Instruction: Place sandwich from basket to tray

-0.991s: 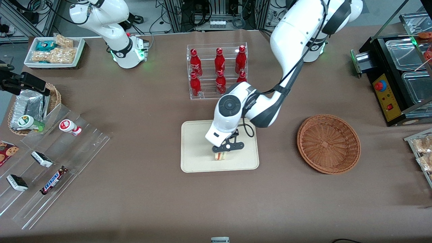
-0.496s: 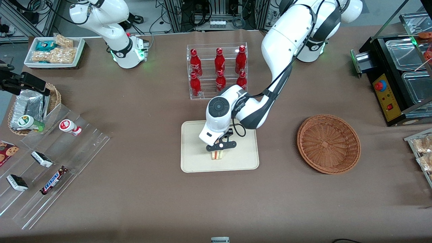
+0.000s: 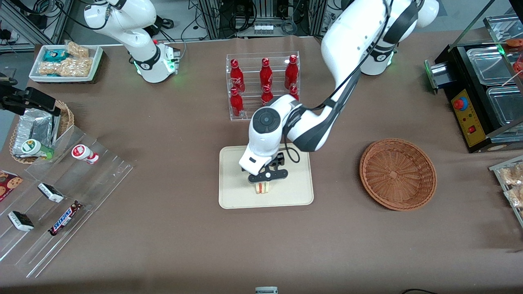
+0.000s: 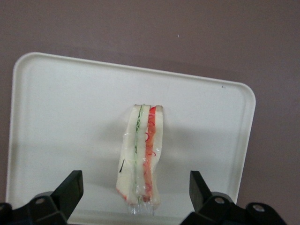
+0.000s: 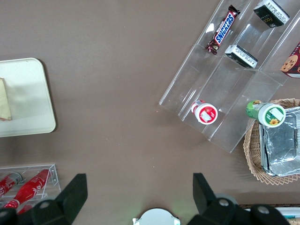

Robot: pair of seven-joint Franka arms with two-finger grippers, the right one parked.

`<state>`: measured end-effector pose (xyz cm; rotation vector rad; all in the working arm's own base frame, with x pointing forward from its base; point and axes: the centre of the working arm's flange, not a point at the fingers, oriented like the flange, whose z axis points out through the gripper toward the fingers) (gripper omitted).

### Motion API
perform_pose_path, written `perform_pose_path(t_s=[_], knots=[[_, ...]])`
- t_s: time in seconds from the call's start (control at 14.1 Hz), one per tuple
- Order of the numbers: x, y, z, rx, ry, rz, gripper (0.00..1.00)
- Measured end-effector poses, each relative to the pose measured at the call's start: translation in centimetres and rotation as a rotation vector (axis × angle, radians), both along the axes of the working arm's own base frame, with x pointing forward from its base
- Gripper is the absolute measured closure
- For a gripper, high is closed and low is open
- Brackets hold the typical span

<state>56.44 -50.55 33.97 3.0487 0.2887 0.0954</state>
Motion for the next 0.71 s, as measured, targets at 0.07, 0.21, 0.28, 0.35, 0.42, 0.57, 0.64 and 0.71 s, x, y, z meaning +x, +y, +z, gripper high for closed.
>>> perform_pose_path(t_s=[0.07, 0.21, 0.28, 0.35, 0.42, 0.57, 0.64, 0.71], knots=[[0.6, 1.3, 2.2, 0.006, -0.003, 0.018, 0.00], [2.2, 5.1, 5.5, 0.030, 0.010, 0.069, 0.00], [3.1, 7.5, 6.2, 0.038, 0.014, 0.092, 0.00], [4.0, 9.9, 6.6, 0.046, 0.019, 0.105, 0.00], [4.6, 12.3, 6.6, 0.057, 0.027, 0.108, 0.00], [5.4, 16.7, 6.3, 0.080, 0.049, 0.106, 0.00], [5.6, 18.9, 6.2, 0.091, 0.061, 0.096, 0.00], [5.6, 21.0, 6.2, 0.101, 0.072, 0.079, 0.00]])
